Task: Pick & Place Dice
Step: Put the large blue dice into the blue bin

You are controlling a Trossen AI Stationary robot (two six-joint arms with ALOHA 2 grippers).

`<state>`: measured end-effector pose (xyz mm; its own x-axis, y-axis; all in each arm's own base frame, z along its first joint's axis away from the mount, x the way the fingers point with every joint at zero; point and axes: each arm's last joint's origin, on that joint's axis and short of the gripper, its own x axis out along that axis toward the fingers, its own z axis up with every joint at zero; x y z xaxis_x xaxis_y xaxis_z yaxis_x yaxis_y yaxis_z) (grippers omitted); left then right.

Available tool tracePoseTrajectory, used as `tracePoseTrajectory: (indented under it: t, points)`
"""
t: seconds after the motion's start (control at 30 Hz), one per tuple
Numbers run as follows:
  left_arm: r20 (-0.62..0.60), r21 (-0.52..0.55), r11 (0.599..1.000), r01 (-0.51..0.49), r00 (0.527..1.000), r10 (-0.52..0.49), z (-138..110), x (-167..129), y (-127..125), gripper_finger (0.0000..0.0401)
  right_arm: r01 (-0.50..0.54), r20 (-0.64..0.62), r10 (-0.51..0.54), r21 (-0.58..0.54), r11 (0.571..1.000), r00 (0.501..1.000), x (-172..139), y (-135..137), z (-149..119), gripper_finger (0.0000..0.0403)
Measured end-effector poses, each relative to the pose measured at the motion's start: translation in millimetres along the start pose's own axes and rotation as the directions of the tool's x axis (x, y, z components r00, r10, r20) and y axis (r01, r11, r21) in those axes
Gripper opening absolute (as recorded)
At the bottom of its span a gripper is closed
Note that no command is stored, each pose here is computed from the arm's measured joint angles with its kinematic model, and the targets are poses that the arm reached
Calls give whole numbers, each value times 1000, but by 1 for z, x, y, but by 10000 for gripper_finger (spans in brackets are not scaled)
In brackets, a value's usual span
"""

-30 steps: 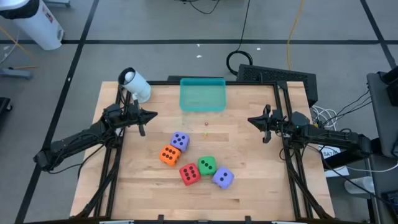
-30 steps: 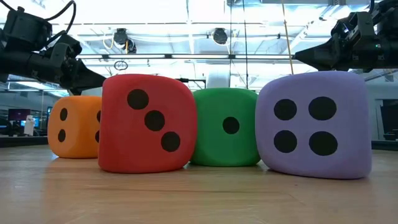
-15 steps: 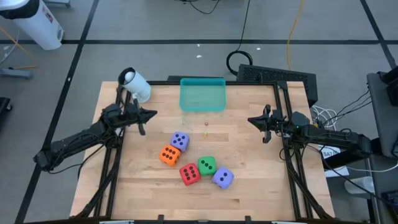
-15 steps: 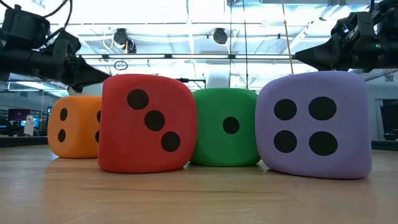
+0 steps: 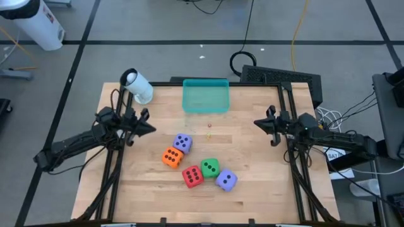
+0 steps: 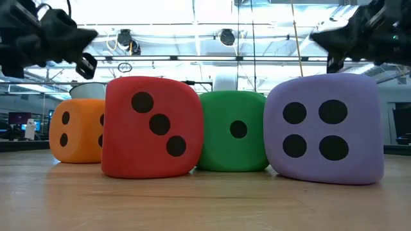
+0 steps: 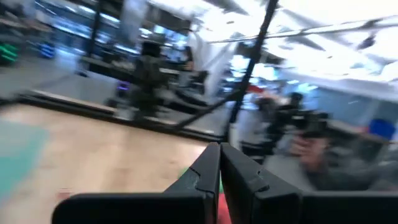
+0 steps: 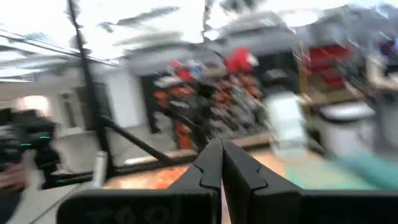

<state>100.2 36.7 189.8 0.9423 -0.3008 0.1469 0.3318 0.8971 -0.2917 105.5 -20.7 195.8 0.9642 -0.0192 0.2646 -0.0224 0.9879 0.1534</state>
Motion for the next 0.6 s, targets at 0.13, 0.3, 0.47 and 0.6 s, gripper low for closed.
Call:
tracePoseTrajectory:
  t: [0.13,0.3,0.47,0.6]
  points:
    - [-2,7,1000,28,1000,-28,-2,5,-5,21,-102,89,105,-37,994,990,0,5,10,0]
    - [-1,18,998,-56,998,57,3,11,-8,21,-37,77,38,-15,999,996,2,2,7,0]
    - [-63,85,948,-308,948,313,19,14,-9,21,93,9,-93,-23,995,996,7,-5,-2,0]
    - [-102,191,851,-490,852,513,27,17,-7,21,153,-43,-154,-23,988,987,11,-9,-9,0]
